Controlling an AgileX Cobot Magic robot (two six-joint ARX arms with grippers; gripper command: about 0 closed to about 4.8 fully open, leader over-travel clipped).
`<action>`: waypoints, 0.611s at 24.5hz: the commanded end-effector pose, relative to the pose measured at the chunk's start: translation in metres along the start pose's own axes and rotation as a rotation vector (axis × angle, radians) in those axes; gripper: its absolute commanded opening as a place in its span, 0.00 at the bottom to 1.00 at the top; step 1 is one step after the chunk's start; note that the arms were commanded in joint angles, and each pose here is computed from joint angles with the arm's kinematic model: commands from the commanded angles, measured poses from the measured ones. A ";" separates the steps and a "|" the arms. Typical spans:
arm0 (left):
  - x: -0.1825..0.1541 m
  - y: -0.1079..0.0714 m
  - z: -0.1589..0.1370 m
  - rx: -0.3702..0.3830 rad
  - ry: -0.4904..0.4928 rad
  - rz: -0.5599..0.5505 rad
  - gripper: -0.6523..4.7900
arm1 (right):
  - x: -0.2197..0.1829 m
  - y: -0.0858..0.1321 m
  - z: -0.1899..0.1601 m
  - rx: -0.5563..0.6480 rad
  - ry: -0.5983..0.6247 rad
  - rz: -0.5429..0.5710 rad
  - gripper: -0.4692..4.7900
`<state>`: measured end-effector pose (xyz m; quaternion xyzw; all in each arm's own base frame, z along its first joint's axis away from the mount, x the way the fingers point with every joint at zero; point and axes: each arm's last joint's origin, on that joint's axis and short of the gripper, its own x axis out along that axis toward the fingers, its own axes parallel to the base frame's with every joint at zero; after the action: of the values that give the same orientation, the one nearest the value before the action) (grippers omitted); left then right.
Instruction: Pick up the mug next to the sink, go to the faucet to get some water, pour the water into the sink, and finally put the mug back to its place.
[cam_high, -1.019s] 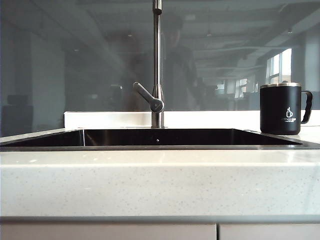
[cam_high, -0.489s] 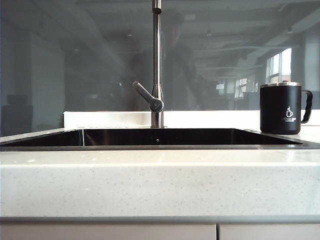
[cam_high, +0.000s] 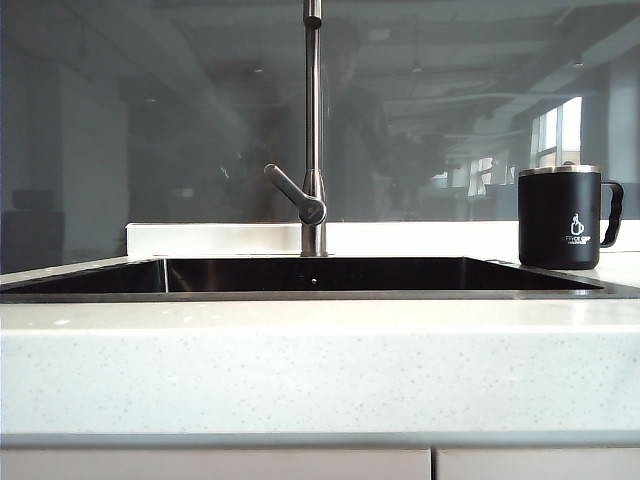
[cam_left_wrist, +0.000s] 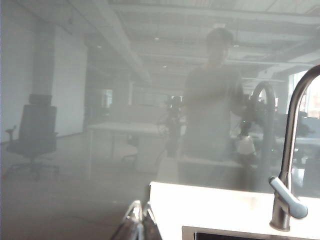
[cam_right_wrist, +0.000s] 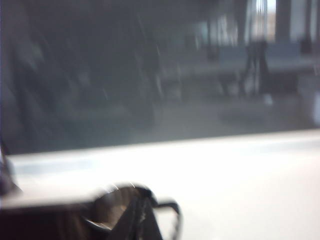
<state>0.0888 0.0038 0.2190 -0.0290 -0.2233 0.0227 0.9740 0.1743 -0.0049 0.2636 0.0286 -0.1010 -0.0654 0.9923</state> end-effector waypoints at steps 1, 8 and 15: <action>0.006 0.000 -0.003 0.000 0.023 -0.006 0.11 | 0.036 -0.010 -0.026 -0.025 0.148 -0.038 0.16; 0.021 -0.001 -0.012 0.000 0.080 -0.046 0.11 | 0.075 -0.041 -0.092 -0.029 0.164 -0.004 0.48; 0.042 -0.001 -0.028 0.000 0.087 -0.065 0.11 | 0.109 -0.053 -0.127 -0.022 0.164 0.110 0.50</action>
<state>0.1372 0.0034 0.2072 -0.0242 -0.1582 -0.0090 0.9871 0.2954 -0.0670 0.1511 0.0225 0.0008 -0.0349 0.9991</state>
